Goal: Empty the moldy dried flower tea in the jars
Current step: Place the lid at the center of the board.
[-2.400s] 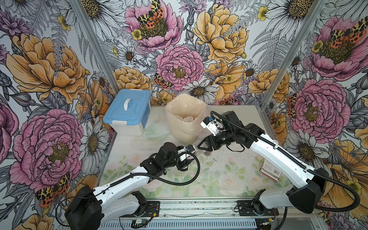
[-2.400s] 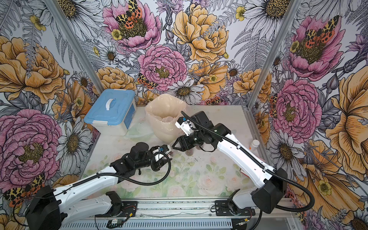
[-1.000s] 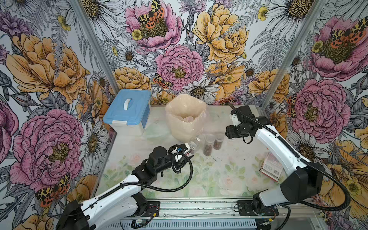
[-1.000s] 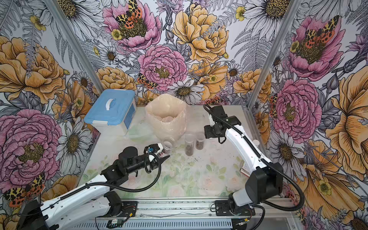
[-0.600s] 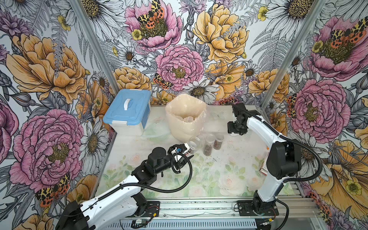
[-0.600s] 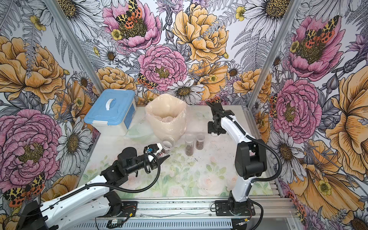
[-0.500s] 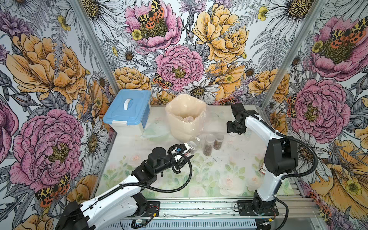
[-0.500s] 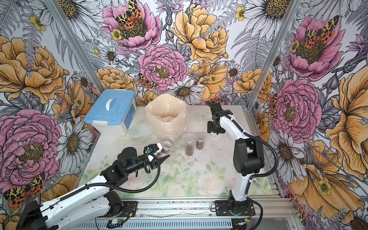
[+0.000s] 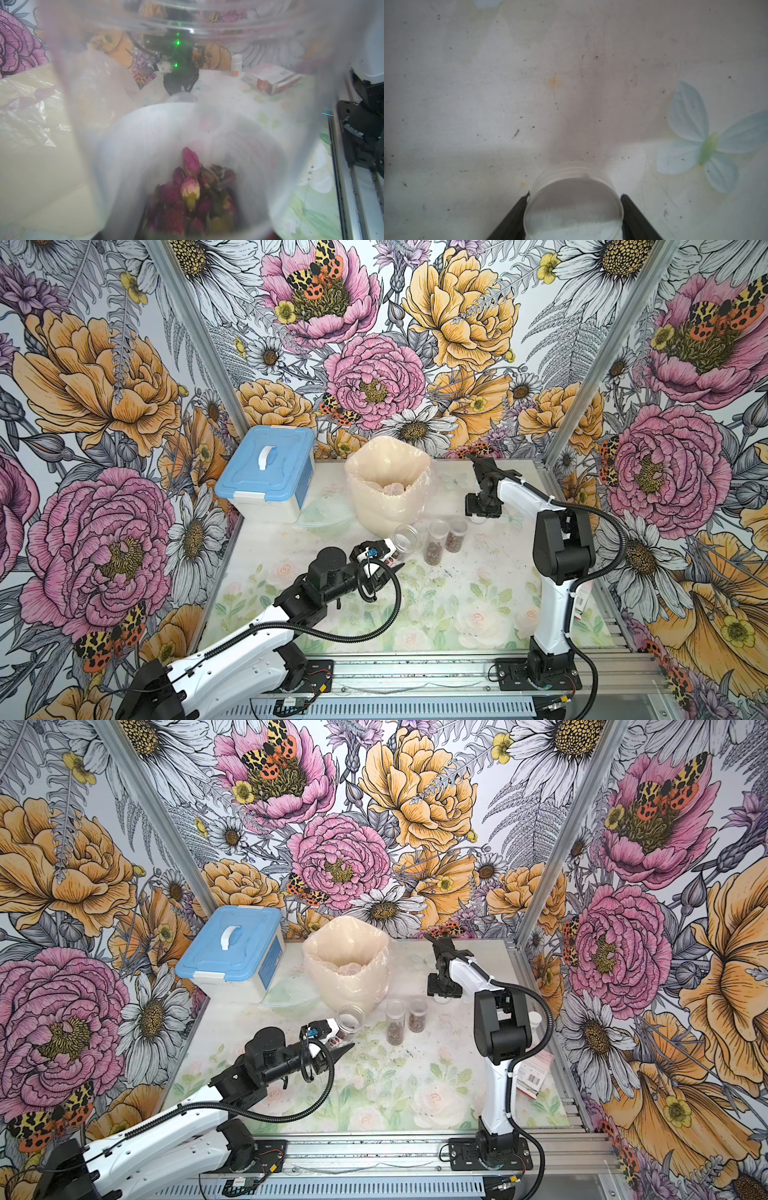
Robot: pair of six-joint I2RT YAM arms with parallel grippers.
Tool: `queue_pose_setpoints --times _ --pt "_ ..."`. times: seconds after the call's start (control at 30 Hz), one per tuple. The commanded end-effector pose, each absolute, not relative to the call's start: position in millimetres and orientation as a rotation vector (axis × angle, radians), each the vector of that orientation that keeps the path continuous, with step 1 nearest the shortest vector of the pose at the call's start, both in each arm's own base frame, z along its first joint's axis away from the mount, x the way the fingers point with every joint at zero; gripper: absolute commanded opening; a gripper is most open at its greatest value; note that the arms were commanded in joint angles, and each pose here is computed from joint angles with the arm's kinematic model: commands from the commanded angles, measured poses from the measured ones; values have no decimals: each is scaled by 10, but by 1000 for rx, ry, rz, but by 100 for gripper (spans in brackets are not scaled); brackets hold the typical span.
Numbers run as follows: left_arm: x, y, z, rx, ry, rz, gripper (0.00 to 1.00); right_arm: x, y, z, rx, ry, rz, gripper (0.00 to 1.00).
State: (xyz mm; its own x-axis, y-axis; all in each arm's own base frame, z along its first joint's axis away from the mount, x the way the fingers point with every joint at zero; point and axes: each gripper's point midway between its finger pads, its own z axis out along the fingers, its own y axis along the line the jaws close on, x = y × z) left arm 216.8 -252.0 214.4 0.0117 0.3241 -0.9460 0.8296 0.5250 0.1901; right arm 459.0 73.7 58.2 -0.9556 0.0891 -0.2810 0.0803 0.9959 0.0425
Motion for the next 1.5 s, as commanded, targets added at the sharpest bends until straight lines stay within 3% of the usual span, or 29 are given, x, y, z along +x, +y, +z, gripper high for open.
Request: queue_pose_setpoints --times 0.0,0.23,0.57,0.97,1.2,1.47 --pt "2199 -2465 2230 968 1548 -521 61 4698 742 538 157 2840 61 35" --pt "2188 -2439 2212 963 1553 -517 61 4673 772 405 167 2872 81 41" --pt "2188 -2429 2199 959 1557 -514 62 4650 821 393 165 2882 119 57" --pt "2196 -2419 2188 954 1557 -509 62 4687 850 803 149 2797 161 87" --pt "2213 -2422 2238 933 1548 -518 62 4655 845 1695 111 2602 198 90" --pt "2247 -2475 2413 859 1503 -584 62 4222 1040 2837 -49 2278 373 91"
